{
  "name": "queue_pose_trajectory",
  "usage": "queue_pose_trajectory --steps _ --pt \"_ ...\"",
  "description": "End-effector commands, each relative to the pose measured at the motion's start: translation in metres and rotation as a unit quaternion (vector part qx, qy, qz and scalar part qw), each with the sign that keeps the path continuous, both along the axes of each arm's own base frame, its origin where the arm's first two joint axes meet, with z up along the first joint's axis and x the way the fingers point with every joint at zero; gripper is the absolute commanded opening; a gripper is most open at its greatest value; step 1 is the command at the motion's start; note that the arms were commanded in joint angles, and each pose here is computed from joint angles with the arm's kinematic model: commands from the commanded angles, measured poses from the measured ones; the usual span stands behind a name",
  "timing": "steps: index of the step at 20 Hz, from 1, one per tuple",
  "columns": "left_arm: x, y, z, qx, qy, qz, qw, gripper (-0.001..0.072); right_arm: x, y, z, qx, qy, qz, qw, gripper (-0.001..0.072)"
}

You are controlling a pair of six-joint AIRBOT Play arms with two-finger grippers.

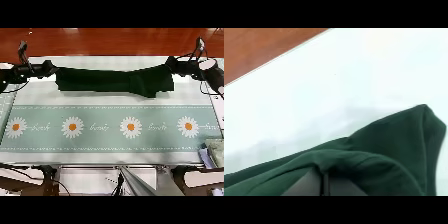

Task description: Fold the shirts.

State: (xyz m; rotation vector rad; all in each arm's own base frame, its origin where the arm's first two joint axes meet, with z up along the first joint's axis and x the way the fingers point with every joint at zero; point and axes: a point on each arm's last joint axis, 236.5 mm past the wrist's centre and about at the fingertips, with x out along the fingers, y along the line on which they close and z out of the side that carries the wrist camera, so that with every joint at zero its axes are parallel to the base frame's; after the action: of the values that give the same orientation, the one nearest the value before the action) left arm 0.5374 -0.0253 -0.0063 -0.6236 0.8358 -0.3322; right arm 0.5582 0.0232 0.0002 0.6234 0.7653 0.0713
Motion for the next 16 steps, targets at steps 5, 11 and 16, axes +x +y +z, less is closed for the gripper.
queue_pose_trajectory --steps 5,11,16 --pt "-0.005 0.0 -0.011 -0.02 0.022 -0.027 0.999 0.0623 -0.006 -0.025 -0.005 -0.089 -0.001 0.046 0.995 0.0458" --pt "-0.026 -0.002 0.022 -0.088 0.061 -0.065 0.992 0.0622 -0.079 -0.104 -0.034 -0.109 0.16 0.006 0.981 0.0598" --pt "-0.045 -0.026 0.024 -0.103 0.081 -0.114 0.985 0.0621 -0.074 -0.062 -0.055 0.108 0.173 0.011 0.979 0.0603"
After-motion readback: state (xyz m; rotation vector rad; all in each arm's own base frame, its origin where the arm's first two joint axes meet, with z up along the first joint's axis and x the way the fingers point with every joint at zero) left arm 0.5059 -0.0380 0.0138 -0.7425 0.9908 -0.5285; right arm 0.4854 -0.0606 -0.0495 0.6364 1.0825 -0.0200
